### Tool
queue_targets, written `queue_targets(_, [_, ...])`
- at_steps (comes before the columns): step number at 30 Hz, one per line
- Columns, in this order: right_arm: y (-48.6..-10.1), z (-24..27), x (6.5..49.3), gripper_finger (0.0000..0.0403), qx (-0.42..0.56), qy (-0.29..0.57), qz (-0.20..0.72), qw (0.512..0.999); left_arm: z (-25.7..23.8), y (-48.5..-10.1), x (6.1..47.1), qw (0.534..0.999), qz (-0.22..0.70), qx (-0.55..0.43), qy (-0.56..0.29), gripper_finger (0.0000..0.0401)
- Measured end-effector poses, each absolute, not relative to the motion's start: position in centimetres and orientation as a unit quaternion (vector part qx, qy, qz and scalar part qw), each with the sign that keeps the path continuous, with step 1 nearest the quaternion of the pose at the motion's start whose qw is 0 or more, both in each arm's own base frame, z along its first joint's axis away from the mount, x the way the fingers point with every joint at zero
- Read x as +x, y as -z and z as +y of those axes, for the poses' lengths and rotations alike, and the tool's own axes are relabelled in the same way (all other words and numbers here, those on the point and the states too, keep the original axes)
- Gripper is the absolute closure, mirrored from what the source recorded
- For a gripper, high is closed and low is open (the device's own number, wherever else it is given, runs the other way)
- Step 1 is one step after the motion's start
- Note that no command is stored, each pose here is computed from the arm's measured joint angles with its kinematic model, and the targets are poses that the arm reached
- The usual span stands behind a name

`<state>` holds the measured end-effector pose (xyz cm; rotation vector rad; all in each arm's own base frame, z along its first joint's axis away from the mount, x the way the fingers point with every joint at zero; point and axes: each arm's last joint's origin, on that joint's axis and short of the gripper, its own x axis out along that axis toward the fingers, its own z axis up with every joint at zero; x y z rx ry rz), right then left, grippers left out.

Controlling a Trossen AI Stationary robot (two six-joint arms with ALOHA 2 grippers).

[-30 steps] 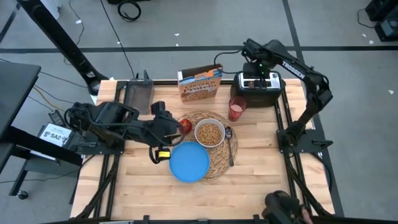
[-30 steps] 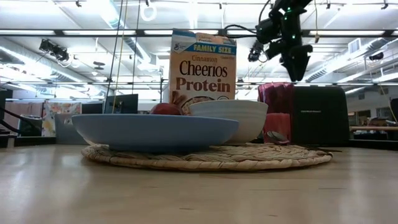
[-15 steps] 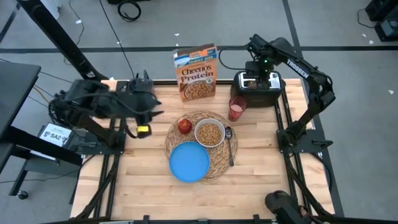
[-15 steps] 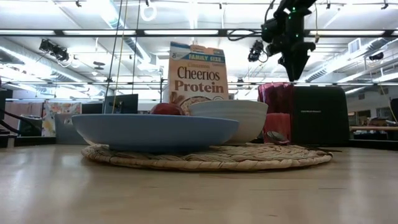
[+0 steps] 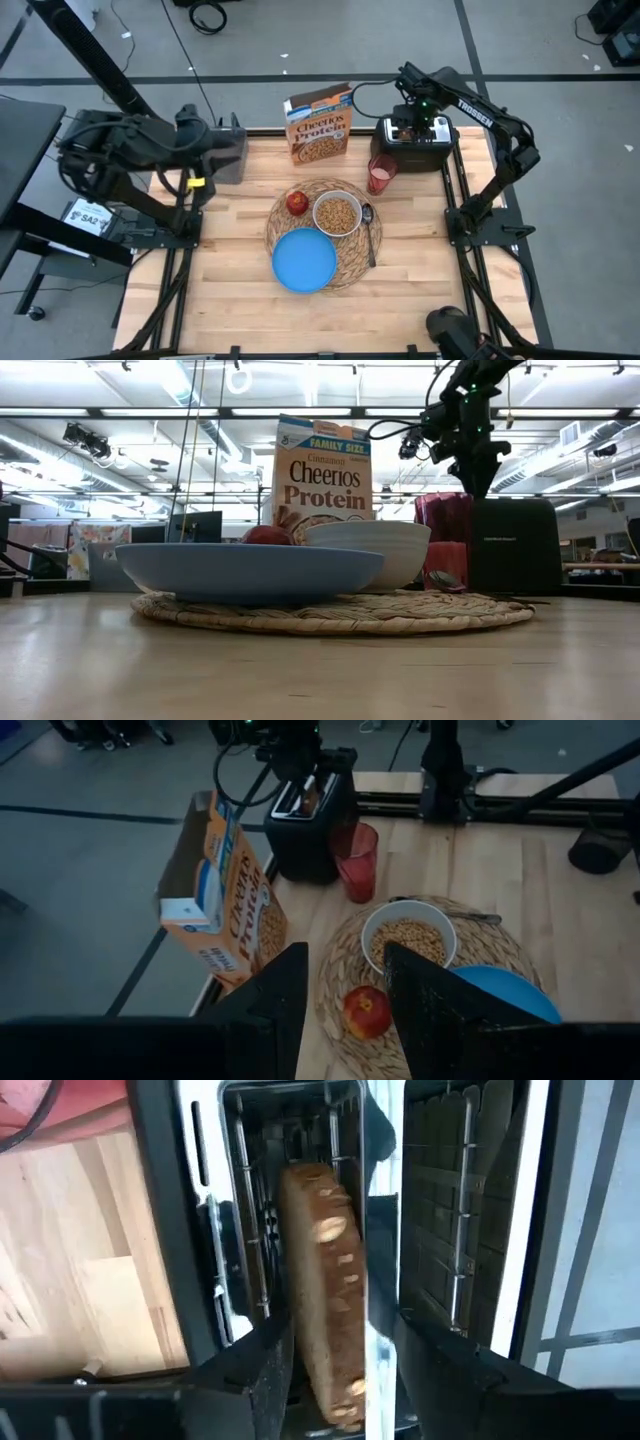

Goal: Arrange a breakfast setting
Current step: Put the bagel on top of the blue plate

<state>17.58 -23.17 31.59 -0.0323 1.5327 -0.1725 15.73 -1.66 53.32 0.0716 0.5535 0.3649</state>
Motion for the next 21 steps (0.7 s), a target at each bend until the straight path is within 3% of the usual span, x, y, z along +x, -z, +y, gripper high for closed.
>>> queue_targets(10, [-31.6,-22.4,18.2,0.0272,-0.023,0.059,0.691,0.720,-1.5,-53.5,15.2,0.945,0.267,0.042,-0.184,0.0262])
queue_targets(21, [-32.4,-21.1,18.1,0.0273,-0.040,0.012,0.677,0.735,-1.0,-53.5,15.2,0.942,0.269,0.048,-0.196,0.0262])
